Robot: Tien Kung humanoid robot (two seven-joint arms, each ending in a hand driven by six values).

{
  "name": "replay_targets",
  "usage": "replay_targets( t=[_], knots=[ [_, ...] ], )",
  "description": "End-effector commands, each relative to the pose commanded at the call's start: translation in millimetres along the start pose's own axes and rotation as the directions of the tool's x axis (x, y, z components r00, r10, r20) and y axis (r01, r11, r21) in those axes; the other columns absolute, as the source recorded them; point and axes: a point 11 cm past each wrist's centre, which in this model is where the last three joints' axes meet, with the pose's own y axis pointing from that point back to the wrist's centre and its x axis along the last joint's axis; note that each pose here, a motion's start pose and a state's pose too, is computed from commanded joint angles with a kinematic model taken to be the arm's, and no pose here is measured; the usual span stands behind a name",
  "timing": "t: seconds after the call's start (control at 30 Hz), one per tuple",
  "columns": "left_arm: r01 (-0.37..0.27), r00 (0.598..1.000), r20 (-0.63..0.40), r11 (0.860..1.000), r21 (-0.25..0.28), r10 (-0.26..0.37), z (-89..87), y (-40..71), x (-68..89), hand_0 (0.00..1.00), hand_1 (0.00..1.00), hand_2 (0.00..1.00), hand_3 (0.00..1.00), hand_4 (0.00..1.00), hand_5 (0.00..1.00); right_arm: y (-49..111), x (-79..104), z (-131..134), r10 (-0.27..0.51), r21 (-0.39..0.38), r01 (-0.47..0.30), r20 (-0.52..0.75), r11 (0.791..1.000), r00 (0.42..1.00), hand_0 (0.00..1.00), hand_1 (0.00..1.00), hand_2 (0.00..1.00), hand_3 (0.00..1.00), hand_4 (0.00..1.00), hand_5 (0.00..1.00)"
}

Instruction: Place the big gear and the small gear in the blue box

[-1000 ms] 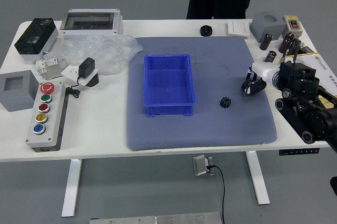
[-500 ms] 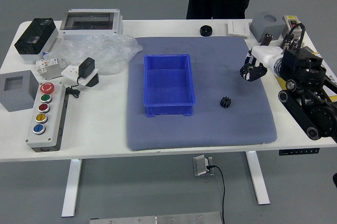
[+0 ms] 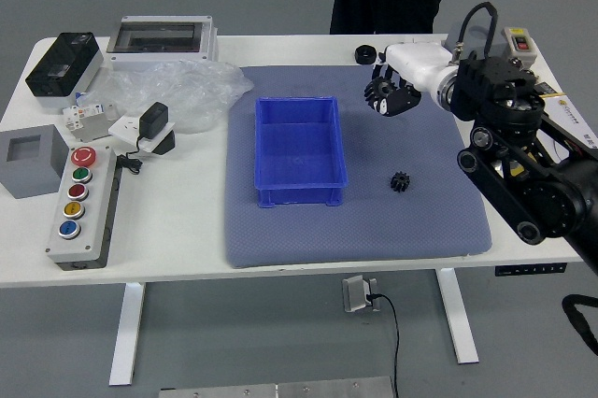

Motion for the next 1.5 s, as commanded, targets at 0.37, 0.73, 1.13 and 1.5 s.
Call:
replay_targets(
  t=[0.37,0.73,1.13,1.5],
  knots=[
    [0.004,1.000,0.015,1.000,-0.002,-0.004,3.0,0.2,-2.3,0.811,0.809,0.783,0.732,0.481,0.153,-19.2,-15.0,-54.4,-0.045,0.090,0.042,0.034,0.995,0.998,0.685,0.507,0.484,0.571,0.552,0.205],
    [0.003,1.000,0.030,1.000,-0.001,-0.003,5.7,0.6,-2.3,0.811,0.809,0.784,0.732,0.481,0.154,-26.5,-34.0,-72.1,-0.102,0.108,0.098,0.033,0.989,0.994,0.689,0.510,0.489,0.581,0.552,0.205],
    [-0.002,0.999,0.037,1.000,0.010,0.001,1.2,0.2,-1.0,0.811,0.809,0.785,0.732,0.479,0.155,-27.0,-42.1,-71.0,-0.156,0.114,0.150,0.043,0.982,0.987,0.856,0.715,0.790,0.998,0.853,0.398],
    [-0.003,1.000,0.031,1.000,0.009,0.002,0.3,0.1,-0.3,0.810,0.809,0.784,0.731,0.479,0.158,-24.3,-33.9,-62.0,-0.136,0.107,0.131,0.044,0.986,0.990,0.908,0.779,0.903,0.998,0.918,0.456]
  ],
)
